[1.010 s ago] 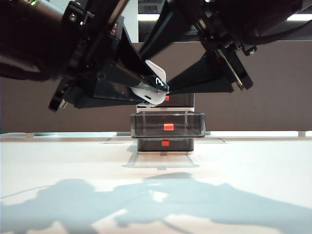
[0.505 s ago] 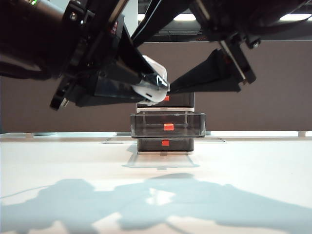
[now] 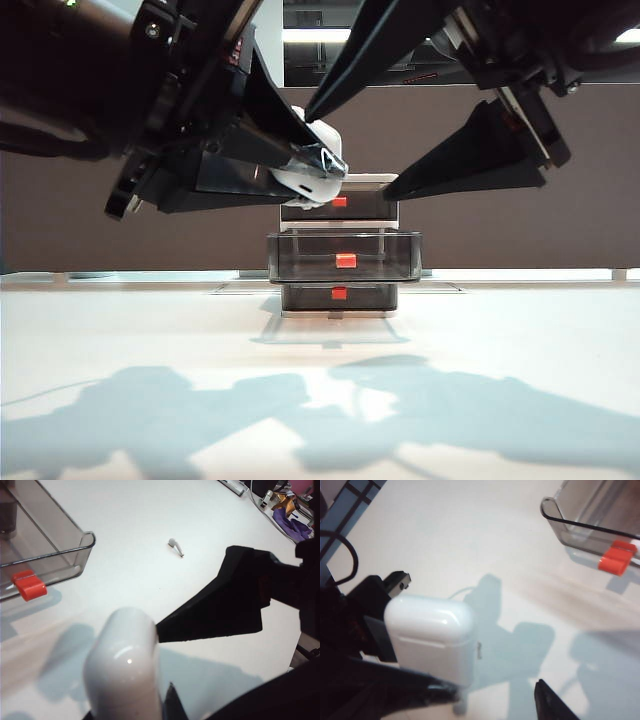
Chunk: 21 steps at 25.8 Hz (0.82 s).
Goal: Pick up the earphone case on the table, open the lid, insert the wireless earphone on the table into it, close the lid, put the earphone case into the second layer of the drawer, and finally close the drawer.
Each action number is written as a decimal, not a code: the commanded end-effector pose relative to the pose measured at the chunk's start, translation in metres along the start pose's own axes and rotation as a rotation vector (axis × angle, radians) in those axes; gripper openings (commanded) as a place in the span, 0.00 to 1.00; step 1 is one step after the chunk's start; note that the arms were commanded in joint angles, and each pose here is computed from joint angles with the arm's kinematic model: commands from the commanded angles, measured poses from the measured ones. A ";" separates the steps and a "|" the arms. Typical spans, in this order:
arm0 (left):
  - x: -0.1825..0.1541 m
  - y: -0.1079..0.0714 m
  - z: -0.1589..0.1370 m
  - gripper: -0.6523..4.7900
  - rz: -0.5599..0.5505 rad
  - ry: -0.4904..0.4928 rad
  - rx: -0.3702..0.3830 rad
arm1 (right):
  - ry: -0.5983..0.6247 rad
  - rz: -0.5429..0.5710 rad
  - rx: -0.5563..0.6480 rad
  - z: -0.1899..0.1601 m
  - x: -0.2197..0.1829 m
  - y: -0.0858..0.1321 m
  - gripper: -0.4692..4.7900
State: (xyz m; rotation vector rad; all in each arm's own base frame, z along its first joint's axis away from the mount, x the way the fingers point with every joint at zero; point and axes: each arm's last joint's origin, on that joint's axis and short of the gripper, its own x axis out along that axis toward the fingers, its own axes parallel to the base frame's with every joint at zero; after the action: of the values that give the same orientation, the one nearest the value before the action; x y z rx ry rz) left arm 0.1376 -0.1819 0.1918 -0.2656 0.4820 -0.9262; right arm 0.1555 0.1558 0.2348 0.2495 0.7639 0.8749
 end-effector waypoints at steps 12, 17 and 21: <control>0.000 -0.002 0.005 0.22 -0.006 -0.038 0.329 | -0.037 0.037 -0.027 0.001 -0.026 0.008 0.09; 0.000 -0.002 0.004 0.22 -0.002 -0.024 0.464 | 0.021 0.065 -0.037 -0.001 -0.016 0.005 0.09; 0.001 -0.001 0.001 0.22 0.003 -0.001 0.523 | 0.069 0.081 -0.024 -0.004 -0.008 0.002 0.09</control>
State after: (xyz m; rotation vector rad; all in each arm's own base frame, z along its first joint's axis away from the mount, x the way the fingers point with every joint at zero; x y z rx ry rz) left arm 0.1375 -0.1818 0.1913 0.1738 0.2532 -1.0119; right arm 0.1473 0.1488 0.2356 0.2319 0.8252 0.9530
